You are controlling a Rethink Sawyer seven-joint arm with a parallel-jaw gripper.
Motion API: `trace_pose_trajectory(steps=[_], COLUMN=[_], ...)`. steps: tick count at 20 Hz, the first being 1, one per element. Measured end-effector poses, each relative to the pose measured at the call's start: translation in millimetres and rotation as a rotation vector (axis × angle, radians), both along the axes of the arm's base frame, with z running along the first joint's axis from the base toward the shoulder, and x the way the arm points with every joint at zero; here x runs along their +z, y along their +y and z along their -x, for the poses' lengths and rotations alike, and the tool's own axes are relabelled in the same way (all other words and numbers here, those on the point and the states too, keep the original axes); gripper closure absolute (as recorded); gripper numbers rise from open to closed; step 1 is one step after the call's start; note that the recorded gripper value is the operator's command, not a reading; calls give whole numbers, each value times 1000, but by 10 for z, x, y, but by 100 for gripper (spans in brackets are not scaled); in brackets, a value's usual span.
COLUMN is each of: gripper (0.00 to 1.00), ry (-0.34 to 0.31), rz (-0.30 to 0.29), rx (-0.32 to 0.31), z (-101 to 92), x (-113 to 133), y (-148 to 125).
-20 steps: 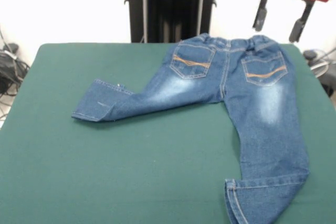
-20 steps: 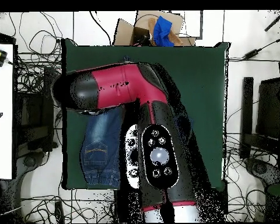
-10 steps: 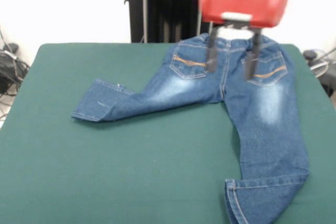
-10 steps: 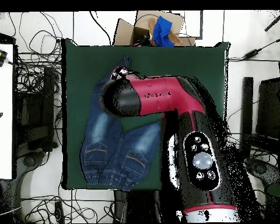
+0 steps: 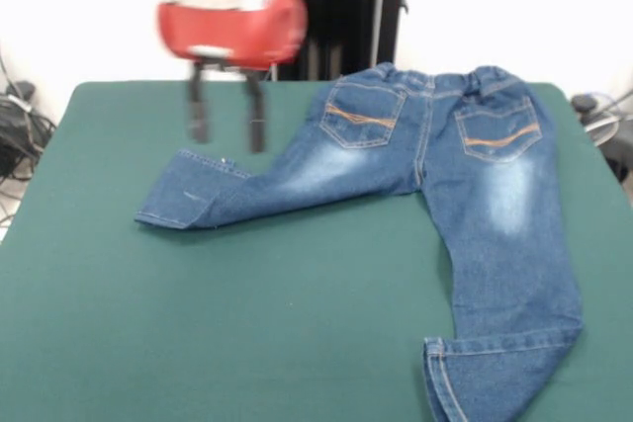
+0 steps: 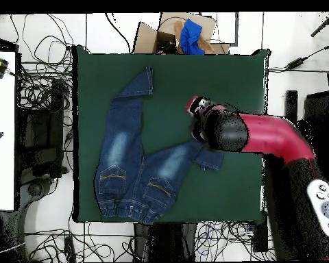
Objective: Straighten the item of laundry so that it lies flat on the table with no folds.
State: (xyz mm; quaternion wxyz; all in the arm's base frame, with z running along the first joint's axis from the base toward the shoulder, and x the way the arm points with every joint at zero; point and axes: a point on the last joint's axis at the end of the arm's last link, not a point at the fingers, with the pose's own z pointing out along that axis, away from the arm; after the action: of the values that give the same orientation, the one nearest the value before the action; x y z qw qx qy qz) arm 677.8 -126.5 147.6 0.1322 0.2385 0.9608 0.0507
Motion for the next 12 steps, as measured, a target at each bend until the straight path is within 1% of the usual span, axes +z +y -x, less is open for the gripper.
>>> trace_pose_trajectory(steps=[1, 3, 5, 6, 9, 10, 12], gripper=[0, 0, 0, 0, 0, 0, 0], ry=[3, 20, 29, 40, 56, 58, 69], rz=[0, 1, -1, -4, -7, -8, -13], rx=[7, 56, 83, 121, 172, 180, 223], z=[28, 213, 308, 416, 531, 543, 600], x=[-23, -174, -252, -346, -467, -484, -578], y=[-65, -445, -594, -714, -786, -786, -741])
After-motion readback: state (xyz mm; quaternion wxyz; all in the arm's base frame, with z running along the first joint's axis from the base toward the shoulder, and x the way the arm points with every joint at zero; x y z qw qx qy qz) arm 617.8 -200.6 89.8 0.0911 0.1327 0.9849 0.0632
